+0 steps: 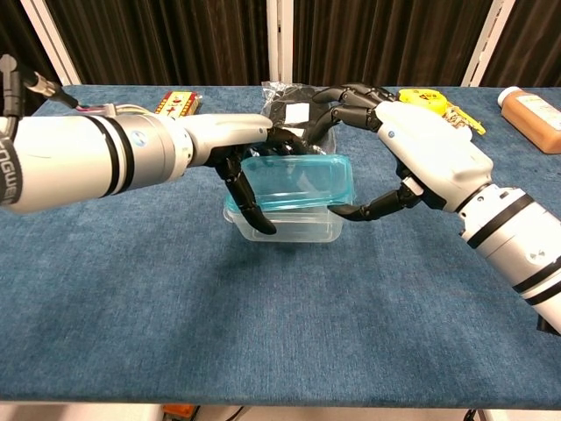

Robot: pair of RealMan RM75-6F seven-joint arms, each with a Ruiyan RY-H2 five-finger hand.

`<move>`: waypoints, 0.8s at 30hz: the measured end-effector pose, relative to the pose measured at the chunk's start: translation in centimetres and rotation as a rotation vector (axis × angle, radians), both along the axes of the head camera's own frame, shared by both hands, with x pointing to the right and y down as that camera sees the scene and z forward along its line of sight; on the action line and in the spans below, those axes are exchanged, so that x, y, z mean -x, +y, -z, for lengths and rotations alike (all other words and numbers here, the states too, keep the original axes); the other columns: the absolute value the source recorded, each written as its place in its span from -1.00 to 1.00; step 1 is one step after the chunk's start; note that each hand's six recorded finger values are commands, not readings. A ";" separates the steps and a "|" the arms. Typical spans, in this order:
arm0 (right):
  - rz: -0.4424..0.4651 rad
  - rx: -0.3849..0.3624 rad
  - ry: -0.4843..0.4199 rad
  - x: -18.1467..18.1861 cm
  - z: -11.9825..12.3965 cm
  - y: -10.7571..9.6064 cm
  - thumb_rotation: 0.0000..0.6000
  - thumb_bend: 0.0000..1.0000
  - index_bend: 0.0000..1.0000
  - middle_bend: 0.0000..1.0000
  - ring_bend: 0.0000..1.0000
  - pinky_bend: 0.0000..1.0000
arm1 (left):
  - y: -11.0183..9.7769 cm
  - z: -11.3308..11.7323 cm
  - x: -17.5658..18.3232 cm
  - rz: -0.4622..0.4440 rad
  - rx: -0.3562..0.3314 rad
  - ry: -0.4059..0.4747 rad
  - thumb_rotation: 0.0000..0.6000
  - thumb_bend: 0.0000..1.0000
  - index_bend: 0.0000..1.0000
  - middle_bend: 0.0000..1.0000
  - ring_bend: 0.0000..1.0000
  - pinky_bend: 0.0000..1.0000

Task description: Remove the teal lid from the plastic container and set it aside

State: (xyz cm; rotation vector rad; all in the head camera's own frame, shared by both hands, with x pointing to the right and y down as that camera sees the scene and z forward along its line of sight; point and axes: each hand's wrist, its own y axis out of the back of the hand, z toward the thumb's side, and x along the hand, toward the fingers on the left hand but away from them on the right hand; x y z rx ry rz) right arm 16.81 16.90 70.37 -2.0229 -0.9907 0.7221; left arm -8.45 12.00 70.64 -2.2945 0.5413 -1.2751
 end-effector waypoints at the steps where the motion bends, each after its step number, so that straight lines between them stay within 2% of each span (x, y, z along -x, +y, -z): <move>1: -0.003 -0.001 -0.001 0.0 0.0 0.0 1.00 -0.11 -0.22 -0.73 -1.00 -1.00 | 0.0 0.0 0.0 0.001 0.000 0.001 1.00 -1.00 -0.82 -0.67 -0.71 -0.63; 13: -0.008 0.004 -0.012 0.5 0.4 -0.4 1.00 -0.08 0.22 -0.66 -1.00 -1.00 | 0.0 -0.1 0.3 0.000 -0.006 -0.004 1.00 -1.00 -0.83 -0.69 -0.71 -0.66; 17: -0.013 0.007 -0.002 0.3 0.4 -0.5 1.00 -0.08 0.30 -0.63 -1.00 -1.00 | -0.1 -0.1 0.4 0.001 -0.012 -0.004 1.00 -1.00 -0.87 -0.75 -0.86 -0.81; 20: -0.020 0.010 0.004 0.2 0.3 -0.6 1.00 0.01 0.34 -0.62 -1.00 -1.00 | -0.2 0.0 0.5 0.001 -0.025 -0.008 1.00 -1.00 -0.91 -0.82 -0.96 -0.89; 24: -0.026 0.010 0.003 0.1 0.3 -0.6 1.00 0.19 0.38 -0.60 -1.00 -1.00 | -0.4 0.3 0.7 -0.001 -0.050 -0.012 1.00 -1.00 -0.96 -0.87 -1.00 -0.93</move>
